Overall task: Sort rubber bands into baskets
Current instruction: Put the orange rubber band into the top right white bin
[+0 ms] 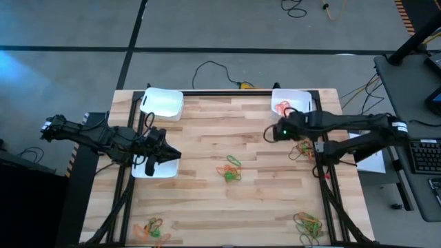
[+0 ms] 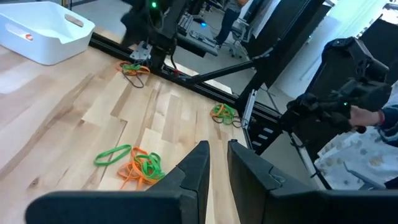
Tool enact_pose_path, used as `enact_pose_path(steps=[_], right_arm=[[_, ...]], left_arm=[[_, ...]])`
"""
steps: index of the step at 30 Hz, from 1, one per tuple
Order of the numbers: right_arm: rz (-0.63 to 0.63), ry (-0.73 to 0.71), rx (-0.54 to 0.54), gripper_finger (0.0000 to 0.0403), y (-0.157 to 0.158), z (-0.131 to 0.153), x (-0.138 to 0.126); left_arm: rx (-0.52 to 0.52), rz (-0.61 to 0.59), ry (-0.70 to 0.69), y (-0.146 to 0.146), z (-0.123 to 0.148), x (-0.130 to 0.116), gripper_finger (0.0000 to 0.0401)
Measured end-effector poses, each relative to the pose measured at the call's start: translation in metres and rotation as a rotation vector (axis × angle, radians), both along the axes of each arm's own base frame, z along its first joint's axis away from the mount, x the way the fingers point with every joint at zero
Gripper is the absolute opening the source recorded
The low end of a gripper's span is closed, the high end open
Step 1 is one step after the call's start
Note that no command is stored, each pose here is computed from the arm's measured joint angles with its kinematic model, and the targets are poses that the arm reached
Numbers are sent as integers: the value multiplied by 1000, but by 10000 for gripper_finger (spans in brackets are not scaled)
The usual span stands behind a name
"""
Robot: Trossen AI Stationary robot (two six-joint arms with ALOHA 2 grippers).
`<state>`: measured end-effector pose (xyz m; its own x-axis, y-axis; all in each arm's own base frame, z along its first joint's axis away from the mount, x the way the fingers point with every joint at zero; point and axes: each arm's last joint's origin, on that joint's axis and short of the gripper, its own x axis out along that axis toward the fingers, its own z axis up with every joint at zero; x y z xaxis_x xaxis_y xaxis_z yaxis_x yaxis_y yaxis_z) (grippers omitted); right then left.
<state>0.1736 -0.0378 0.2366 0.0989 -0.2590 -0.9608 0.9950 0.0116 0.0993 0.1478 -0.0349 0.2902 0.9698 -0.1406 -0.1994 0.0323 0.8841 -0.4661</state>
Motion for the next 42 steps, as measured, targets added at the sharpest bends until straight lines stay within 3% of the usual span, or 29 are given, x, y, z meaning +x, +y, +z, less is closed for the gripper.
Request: enact_pose_path(steps=[8,14,31,42], right_arm=[[-125,198,132,115,-5,-56,-15],[-150,177,132,102,-16,-83,-23],[-174,222,85,79,-24,-99,-37],[-98,161,102,50,-24,-103,-32]], left_arm=[[10,-4,-1,0,0,0,42],[-14,-10,3,-1,0,0,42],[-18,-11,4,-1,0,0,42],[-18,-11,5,-1,0,0,42]])
